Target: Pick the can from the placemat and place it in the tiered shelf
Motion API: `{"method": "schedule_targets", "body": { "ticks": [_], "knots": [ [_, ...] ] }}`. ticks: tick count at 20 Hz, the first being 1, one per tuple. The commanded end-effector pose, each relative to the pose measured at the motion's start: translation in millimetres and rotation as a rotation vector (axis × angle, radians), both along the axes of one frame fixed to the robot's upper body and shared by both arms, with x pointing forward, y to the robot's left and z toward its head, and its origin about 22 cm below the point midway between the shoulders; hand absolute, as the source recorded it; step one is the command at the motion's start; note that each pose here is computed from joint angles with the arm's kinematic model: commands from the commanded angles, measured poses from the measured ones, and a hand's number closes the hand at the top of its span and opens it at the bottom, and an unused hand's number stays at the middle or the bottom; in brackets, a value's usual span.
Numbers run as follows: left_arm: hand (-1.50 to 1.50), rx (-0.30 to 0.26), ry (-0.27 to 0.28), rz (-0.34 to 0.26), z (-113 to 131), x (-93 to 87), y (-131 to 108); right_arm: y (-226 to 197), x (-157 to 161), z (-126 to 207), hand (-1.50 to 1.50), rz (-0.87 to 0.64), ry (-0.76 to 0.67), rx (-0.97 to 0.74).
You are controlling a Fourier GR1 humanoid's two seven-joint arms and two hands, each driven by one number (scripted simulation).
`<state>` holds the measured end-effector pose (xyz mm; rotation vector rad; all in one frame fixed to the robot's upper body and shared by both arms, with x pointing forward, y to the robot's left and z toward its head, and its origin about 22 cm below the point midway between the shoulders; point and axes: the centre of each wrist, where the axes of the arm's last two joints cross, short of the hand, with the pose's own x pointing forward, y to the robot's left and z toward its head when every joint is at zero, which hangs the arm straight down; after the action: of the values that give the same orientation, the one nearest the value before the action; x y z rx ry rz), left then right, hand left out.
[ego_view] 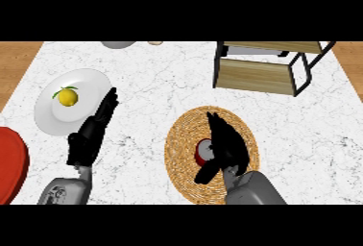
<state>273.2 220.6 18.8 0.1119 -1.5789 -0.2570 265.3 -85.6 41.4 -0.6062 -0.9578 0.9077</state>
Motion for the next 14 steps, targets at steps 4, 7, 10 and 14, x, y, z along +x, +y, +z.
{"method": "schedule_targets", "body": {
  "ticks": [4, 7, 10, 14],
  "knots": [
    [0.00, 0.002, 0.011, -0.006, -13.7, 13.1, -1.6, 14.8, 0.8, -2.1, 1.50, 0.017, 0.030, -0.012],
    [0.00, -0.011, 0.018, -0.018, -6.6, 4.2, -8.6, 4.6, 4.8, -23.8, 1.50, 0.077, 0.057, -0.061],
    [0.00, 0.005, 0.011, -0.002, -3.6, 14.2, -13.2, 13.0, -12.3, -7.6, 1.50, 0.118, -0.002, -0.094],
    [0.00, -0.018, 0.000, -0.010, 8.3, 15.2, -0.1, -13.1, -2.0, -27.6, 1.50, 0.113, -0.039, -0.096]
  ]
}}
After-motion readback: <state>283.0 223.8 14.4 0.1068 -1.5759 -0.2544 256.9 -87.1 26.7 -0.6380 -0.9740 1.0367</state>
